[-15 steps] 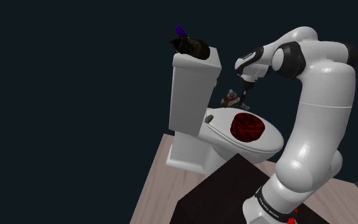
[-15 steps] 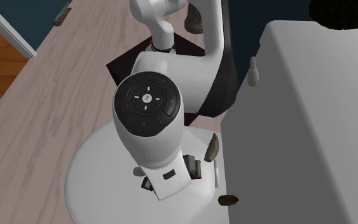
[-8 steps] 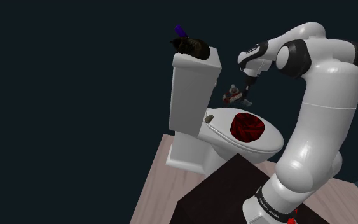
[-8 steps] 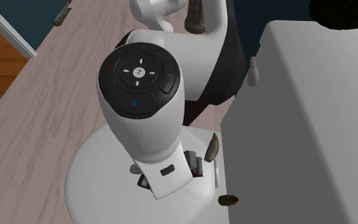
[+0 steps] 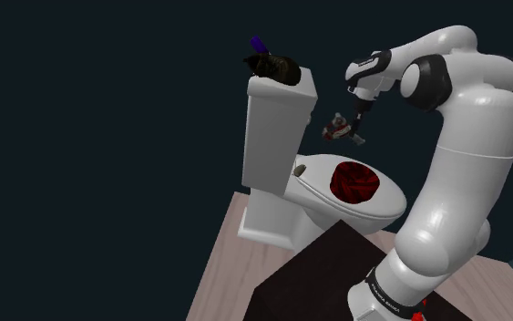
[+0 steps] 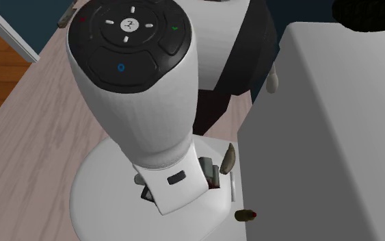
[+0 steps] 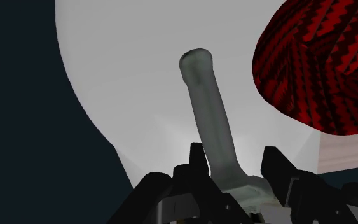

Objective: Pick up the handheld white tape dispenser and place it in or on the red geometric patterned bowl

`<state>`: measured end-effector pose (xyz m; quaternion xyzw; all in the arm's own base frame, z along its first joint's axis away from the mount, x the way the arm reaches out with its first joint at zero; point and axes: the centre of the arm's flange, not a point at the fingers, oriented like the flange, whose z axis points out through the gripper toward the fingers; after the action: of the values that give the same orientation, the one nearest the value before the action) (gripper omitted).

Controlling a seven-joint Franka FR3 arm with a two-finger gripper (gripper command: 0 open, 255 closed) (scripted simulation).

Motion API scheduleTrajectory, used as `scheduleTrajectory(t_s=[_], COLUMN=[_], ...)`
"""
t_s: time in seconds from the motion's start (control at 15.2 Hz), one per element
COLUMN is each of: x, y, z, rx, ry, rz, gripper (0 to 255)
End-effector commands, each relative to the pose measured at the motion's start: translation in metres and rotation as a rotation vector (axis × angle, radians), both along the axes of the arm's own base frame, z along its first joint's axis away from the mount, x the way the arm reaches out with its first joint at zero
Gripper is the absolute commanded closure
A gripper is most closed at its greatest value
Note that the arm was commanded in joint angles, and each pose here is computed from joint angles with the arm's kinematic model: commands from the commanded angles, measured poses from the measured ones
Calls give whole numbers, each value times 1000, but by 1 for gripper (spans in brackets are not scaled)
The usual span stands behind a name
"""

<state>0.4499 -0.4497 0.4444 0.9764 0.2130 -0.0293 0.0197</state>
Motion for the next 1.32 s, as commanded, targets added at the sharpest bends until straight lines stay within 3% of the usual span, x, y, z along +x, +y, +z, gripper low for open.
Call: scheduleTrajectory(t_s=[0.0, 0.2, 1.06, 1.25], x=[0, 0, -157, -167], y=[0, 0, 69, 73], z=[11, 23, 31, 21], rx=[0, 0, 0, 0], ry=[0, 0, 0, 0], rz=[0, 0, 0, 0], gripper=[255, 255, 255, 255])
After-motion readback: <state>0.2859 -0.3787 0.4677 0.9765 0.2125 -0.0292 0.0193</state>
